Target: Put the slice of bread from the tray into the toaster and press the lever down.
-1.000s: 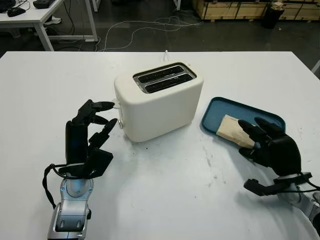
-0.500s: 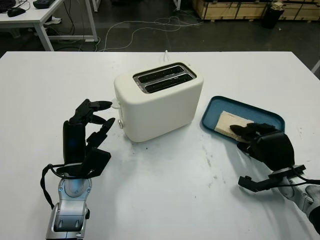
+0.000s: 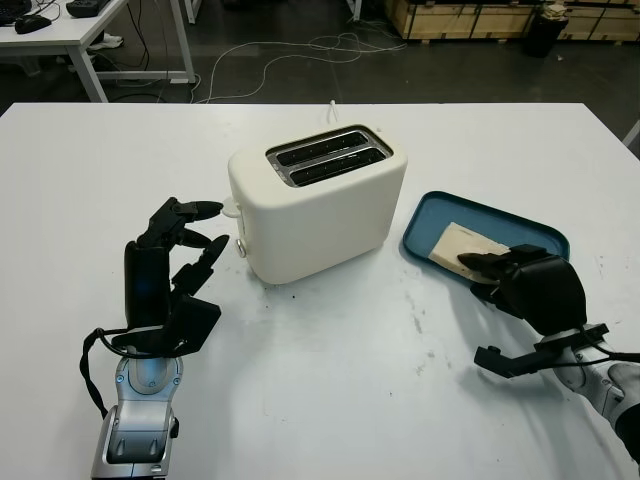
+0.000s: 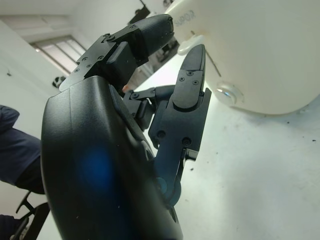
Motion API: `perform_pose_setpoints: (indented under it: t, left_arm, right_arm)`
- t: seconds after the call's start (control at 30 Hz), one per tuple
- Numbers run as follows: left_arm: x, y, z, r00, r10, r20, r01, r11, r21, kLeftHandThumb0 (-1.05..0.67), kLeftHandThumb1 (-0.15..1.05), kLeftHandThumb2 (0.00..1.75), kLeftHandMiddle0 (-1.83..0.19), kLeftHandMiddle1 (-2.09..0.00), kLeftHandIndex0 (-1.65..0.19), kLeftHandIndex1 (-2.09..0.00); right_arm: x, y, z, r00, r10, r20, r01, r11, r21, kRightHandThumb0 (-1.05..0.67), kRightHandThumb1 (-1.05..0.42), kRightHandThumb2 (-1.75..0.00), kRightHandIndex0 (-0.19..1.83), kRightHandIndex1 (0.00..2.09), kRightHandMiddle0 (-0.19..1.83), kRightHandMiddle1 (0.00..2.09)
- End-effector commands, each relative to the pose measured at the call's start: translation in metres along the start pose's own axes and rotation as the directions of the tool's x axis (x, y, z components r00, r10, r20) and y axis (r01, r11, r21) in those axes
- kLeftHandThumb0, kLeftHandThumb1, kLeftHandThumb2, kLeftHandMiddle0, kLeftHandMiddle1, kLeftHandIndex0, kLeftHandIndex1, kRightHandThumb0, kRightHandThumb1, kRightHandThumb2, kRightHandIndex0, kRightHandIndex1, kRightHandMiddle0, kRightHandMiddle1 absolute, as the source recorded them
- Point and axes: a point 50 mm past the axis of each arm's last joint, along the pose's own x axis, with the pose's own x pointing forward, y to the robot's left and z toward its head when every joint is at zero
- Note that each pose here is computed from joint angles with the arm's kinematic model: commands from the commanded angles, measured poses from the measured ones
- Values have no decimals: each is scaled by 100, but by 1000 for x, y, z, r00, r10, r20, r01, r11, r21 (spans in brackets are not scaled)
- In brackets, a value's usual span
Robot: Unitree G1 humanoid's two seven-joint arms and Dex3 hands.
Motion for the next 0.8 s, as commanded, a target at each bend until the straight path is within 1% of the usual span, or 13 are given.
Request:
perform_pose_setpoints:
  t: [0.0,0.13,0.23,0.33,0.43,0.47,0.5,0.53,0.6,0.7,0.77]
  left_arm:
    - [1,0,2,1000,6,16,-6,1000,7,-22,92,13,-52,-139,-55,-83]
    - [1,0,1,1000,9,14,-9,1000,-6,-21,92,13,-50,-138,-55,-83]
    - [1,0,1,1000,11,12,-11,1000,-6,-20,92,14,-49,-139,-54,-83]
    - [1,1,1,1000,3,15,-3,1000,4,-20,92,14,-48,-138,-54,-83]
    - [2,1,2,1000,2,20,-2,1000,-1,-19,92,14,-50,-140,-54,-83]
    - [3,1,2,1000,2,24,-2,1000,0,-19,92,14,-50,-141,-54,-83]
    - [3,1,3,1000,3,29,-3,1000,3,-19,92,14,-50,-141,-54,-83]
    - [3,1,3,999,4,32,-4,1000,5,-20,92,14,-50,-141,-54,-83]
    - [4,1,3,999,4,36,-4,1000,10,-20,92,14,-50,-140,-54,-83]
    - [3,2,3,1000,5,31,-5,1000,10,-20,92,14,-50,-140,-54,-83]
    - [3,2,3,999,7,34,-7,1000,10,-20,92,14,-50,-141,-54,-82]
  right_arm:
    - [9,-10,-4,1000,-31,-3,31,998,48,-40,-90,-1,93,76,110,3]
    - [23,-25,-5,998,-69,4,69,994,84,-41,-92,-7,85,77,107,1]
    - [32,-37,-4,995,-100,24,96,987,132,-40,-92,-5,85,78,107,1]
    - [42,-50,-2,990,-132,49,121,977,174,-41,-92,-6,85,77,107,1]
    - [52,-64,0,980,-183,78,163,964,212,-42,-92,-7,90,80,109,2]
    - [55,-67,1,977,-193,89,169,961,221,-42,-92,-7,86,102,110,2]
    - [58,-70,2,975,-198,101,172,959,224,-42,-92,-6,79,133,111,1]
    - [60,-72,3,973,-202,116,172,958,229,-42,-92,-6,76,143,111,1]
    - [64,-73,5,970,-195,142,160,960,229,-42,-92,-3,76,139,113,1]
    - [68,-72,6,978,-146,151,111,970,216,-44,-91,-1,75,153,115,2]
    - [71,-74,5,984,-114,134,82,972,222,-45,-91,0,76,148,115,2]
